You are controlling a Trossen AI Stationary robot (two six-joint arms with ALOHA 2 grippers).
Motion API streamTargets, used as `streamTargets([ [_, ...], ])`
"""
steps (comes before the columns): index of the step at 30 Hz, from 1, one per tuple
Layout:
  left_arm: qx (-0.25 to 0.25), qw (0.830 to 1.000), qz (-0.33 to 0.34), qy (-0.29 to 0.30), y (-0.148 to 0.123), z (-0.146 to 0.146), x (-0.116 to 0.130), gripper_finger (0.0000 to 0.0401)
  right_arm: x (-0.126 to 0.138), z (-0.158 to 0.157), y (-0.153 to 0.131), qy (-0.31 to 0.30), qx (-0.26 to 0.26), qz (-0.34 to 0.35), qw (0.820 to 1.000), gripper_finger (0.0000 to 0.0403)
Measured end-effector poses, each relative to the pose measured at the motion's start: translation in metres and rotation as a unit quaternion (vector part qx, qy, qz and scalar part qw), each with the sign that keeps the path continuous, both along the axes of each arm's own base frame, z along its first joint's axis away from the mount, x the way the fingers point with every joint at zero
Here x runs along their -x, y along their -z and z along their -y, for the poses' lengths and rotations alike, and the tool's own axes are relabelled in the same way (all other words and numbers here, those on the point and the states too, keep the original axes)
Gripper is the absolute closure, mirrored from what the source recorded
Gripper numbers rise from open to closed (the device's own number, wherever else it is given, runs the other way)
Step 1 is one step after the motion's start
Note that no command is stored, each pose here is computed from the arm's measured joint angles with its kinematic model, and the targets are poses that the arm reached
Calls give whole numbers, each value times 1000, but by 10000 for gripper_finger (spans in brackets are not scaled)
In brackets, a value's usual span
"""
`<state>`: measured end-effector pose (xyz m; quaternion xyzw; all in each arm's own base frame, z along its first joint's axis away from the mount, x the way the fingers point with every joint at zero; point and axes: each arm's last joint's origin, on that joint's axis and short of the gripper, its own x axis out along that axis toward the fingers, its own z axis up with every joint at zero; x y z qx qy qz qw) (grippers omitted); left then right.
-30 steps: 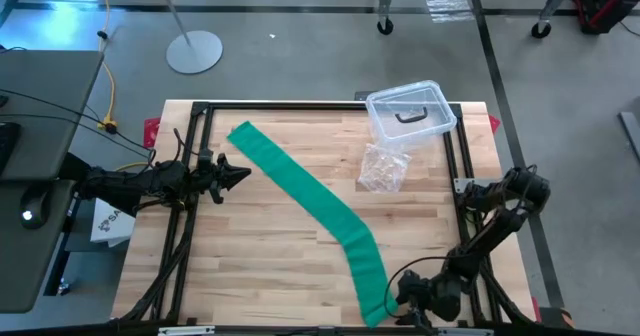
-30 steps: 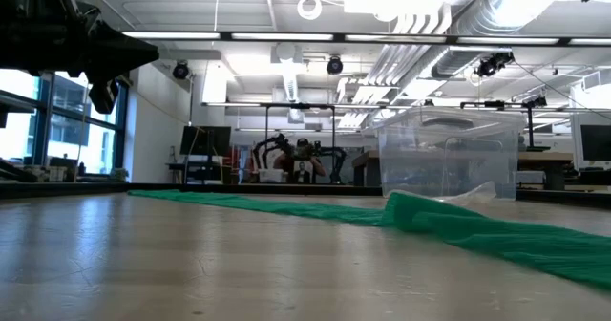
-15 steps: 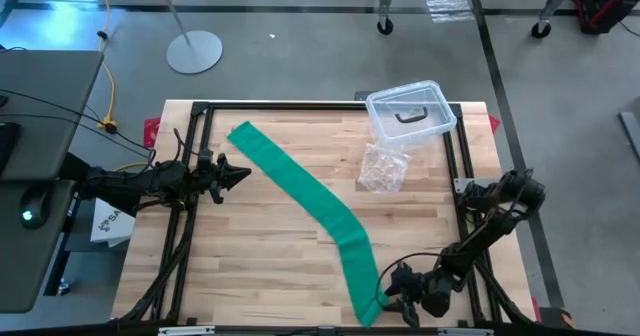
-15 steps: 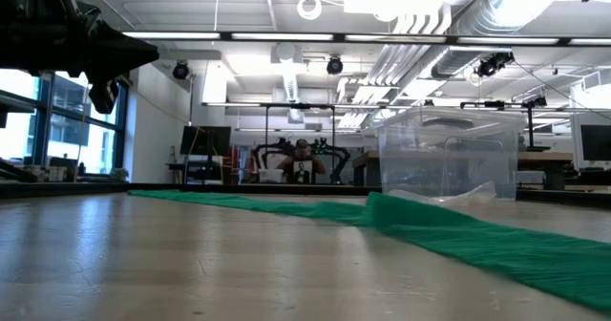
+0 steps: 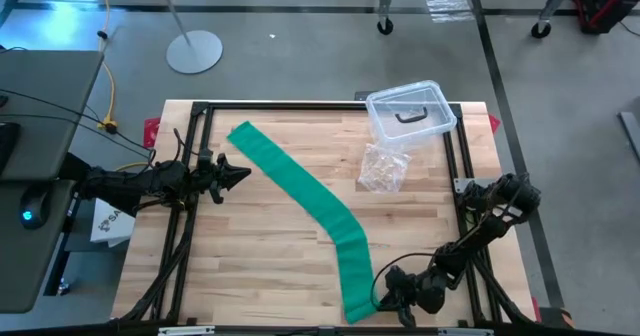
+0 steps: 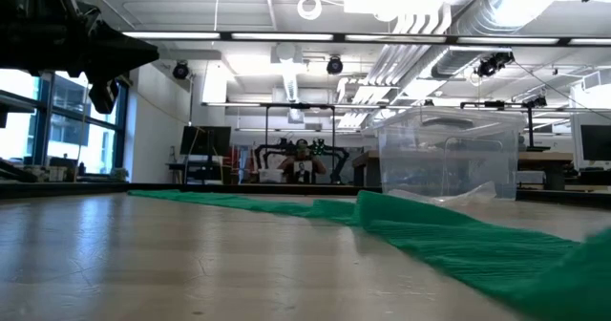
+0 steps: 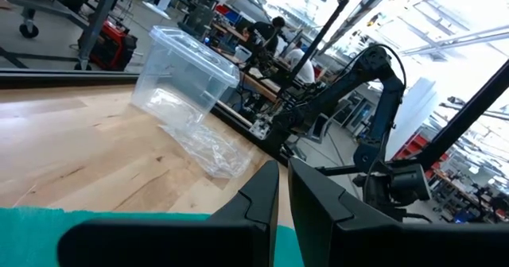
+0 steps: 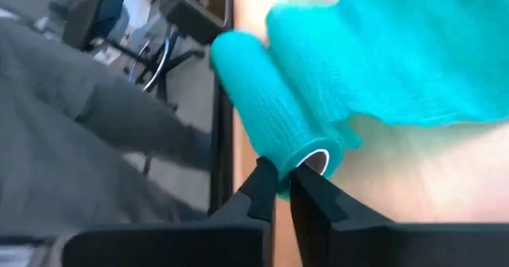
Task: Roll bandage
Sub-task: Roll the green bandage
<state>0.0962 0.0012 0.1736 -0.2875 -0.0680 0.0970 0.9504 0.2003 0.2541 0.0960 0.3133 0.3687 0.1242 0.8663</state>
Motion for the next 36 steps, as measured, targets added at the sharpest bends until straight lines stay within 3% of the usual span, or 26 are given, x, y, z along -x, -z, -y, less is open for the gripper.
streamTargets([
  [3, 0, 1000, 5, 0, -1, 0, 0, 373, -2, 4, -9, -5, -22, -15, 1000, 394],
  [9, 4, 999, 44, 0, -8, 0, 1, 373, -1, 8, -54, -30, -87, 17, 996, 400],
  [14, 16, 989, 146, -1, -27, -1, 6, 373, 8, 23, -102, -13, -138, 44, 989, 401],
  [16, 75, 975, 208, -8, -36, -2, 10, 373, 13, 34, -117, 14, -138, 45, 989, 402],
  [19, 202, 937, 285, -25, -43, -6, 16, 373, 18, 55, -140, 47, -141, 59, 987, 402],
  [21, 225, 926, 301, -30, -45, -6, 17, 373, 18, 70, -153, 66, -148, 70, 984, 402],
  [26, 165, 959, 231, -3, -68, -2, 11, 374, 10, 106, -192, 133, -133, 104, 977, 402],
  [32, 58, 990, 124, 41, -139, 7, -9, 375, -15, 142, -261, 189, -38, 128, 973, 403],
  [36, -19, 997, 20, 71, -184, 14, -33, 375, -25, 163, -304, 206, -7, 128, 970, 403],
])
